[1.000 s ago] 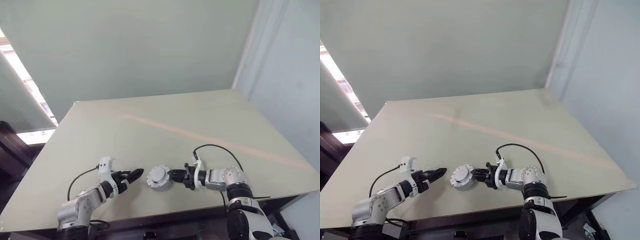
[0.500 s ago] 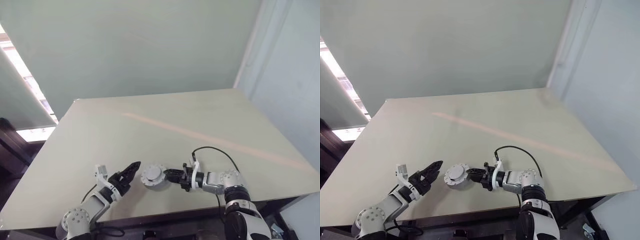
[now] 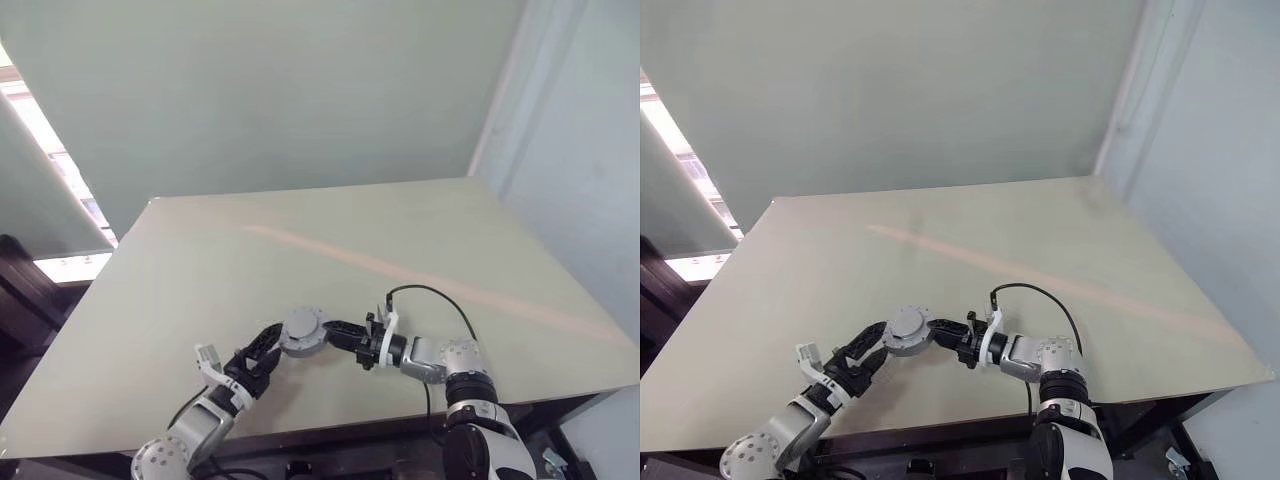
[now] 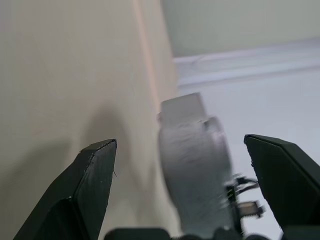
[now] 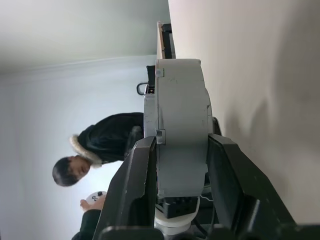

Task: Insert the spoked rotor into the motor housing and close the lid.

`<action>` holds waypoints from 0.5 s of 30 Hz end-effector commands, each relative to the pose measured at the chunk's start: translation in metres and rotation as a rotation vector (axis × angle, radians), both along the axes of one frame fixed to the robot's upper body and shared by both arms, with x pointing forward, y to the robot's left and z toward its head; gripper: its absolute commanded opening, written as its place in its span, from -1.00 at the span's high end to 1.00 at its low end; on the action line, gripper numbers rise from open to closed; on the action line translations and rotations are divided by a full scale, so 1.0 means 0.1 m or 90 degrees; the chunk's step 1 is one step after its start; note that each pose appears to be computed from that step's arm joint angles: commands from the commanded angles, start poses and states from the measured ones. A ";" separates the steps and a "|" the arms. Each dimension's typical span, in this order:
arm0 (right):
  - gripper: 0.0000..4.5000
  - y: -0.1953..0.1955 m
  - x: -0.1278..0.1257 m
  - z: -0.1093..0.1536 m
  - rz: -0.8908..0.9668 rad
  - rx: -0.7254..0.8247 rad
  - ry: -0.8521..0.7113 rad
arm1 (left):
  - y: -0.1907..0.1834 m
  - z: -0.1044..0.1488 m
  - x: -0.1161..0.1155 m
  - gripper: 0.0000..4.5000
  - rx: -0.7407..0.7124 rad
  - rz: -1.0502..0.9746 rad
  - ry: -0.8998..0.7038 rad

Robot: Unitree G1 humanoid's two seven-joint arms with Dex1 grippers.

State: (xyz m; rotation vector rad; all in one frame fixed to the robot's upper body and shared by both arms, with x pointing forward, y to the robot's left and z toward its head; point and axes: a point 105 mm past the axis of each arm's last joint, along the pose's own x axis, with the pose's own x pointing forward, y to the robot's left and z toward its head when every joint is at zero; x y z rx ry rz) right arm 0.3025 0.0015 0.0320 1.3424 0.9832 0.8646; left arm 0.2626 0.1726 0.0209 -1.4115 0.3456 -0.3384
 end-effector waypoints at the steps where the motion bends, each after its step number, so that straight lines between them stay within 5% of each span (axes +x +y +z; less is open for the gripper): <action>1: 0.47 0.10 0.10 0.36 0.008 0.060 -0.068 | -0.02 0.17 0.07 -0.98 -0.025 0.003 -0.040; 15: 0.47 0.22 0.02 0.44 0.034 0.070 -0.081 | -0.30 0.14 0.08 -0.98 -0.051 -0.051 -0.029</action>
